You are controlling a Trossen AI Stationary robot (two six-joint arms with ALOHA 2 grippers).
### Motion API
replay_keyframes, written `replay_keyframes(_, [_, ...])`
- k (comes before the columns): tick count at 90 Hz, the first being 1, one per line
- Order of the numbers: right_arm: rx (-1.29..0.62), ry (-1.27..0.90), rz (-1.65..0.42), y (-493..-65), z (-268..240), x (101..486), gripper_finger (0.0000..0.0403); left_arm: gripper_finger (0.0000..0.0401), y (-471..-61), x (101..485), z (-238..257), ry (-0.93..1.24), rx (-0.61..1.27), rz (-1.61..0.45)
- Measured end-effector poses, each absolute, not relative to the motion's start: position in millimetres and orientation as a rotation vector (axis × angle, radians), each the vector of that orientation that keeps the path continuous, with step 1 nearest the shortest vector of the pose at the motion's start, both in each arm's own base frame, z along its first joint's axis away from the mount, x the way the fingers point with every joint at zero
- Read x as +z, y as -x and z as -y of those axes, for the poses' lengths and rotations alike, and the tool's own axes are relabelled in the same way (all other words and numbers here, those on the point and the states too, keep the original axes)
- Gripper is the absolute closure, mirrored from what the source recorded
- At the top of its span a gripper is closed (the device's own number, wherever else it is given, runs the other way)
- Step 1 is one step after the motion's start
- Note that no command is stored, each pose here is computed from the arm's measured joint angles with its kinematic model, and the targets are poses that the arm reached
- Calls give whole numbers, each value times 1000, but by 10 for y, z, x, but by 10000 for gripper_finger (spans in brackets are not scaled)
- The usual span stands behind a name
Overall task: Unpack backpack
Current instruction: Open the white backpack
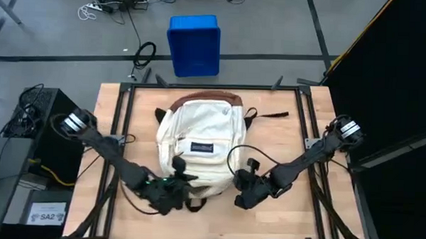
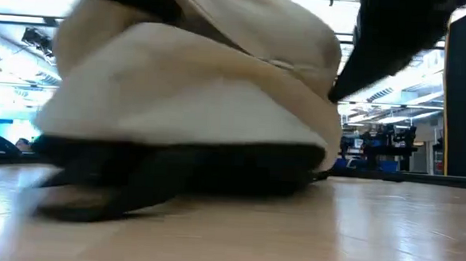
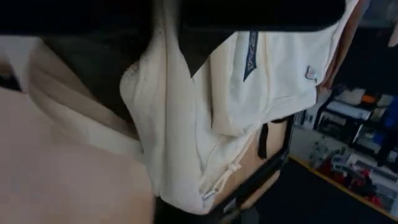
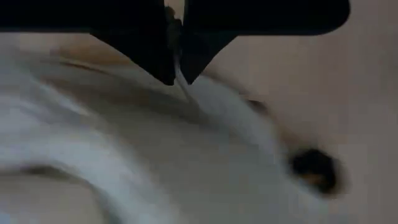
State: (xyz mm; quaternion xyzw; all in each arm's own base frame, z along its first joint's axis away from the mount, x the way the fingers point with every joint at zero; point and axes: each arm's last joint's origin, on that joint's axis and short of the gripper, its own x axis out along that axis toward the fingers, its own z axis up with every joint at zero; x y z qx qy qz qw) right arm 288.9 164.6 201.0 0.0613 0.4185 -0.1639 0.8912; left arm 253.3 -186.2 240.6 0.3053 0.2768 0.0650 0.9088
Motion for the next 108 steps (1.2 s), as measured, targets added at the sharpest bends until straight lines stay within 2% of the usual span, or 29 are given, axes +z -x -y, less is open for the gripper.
replay_keyframes(29, [-592, -45, -884, -2781, -1228, 2162, 403, 401, -2206, 2519, 1998, -640, 36, -510])
replay_keyframes(63, [-934, 18, -848, -2616, -367, 2553, 403, 401, -2089, 2660, 2102, -644, -18, -424])
replay_keyframes(72, [-908, 31, -889, -2668, -208, 2570, 402, 401, -2095, 2661, 2096, -647, -11, -422])
replay_keyframes(84, [-761, 33, -926, -2764, -173, 2576, 396, 401, -2107, 2671, 2068, -657, 53, -414])
replay_keyframes(108, [-534, 45, -759, -2718, -640, 2907, 372, 401, -2270, 2679, 1889, -615, 144, -434])
